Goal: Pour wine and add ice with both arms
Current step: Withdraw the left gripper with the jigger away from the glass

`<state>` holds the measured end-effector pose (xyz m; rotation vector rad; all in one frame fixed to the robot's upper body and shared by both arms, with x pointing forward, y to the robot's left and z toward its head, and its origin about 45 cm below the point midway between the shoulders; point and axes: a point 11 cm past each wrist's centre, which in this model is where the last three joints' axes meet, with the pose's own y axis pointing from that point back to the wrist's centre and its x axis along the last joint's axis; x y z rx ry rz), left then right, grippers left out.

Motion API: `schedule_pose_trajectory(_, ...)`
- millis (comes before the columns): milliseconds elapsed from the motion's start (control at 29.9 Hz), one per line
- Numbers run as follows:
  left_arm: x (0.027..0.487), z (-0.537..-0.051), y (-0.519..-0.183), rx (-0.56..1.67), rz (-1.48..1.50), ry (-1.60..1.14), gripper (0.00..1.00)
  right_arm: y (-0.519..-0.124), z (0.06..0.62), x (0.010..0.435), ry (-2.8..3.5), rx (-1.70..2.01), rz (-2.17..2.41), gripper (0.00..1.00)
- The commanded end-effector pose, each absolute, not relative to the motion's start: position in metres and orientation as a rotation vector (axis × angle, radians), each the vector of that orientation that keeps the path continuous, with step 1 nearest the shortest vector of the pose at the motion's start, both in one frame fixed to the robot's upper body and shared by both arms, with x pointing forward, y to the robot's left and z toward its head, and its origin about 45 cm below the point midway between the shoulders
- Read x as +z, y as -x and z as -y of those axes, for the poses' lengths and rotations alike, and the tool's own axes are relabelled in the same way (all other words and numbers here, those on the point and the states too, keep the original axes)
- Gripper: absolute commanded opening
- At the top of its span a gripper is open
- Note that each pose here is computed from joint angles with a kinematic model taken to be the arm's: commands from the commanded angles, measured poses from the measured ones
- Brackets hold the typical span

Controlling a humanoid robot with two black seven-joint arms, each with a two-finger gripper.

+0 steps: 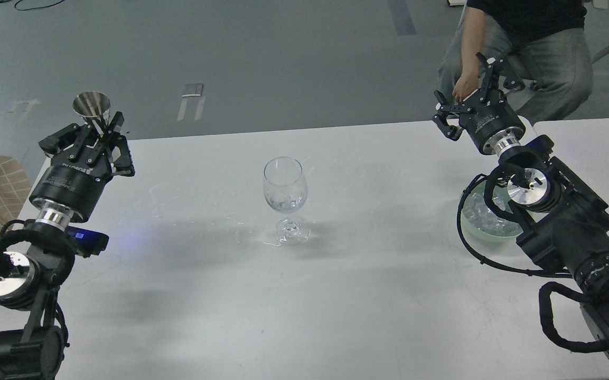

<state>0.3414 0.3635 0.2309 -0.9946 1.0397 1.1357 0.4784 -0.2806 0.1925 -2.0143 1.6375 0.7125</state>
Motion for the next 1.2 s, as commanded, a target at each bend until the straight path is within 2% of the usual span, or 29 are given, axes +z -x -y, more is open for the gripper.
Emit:
schedule_pose_trajectory(0,0.211,-0.365,-0.338,1.153,-1.066,1.025,0.0,-0.479,0.281,0.19,2.009,0.722,-1.649,1.0)
schedule_pose_trajectory(435,0.162,-0.406,-0.322,1.286,-1.087,1.126,0.0,-0.477,0.265,0.182,2.049,0.747,-1.647,1.0)
schedule_pose_trajectory(1170,0.123,-0.422,-0.301,1.397,-1.11,1.141,0.0,-0.474,0.265,0.177,2.048,0.758,-1.652,1.0)
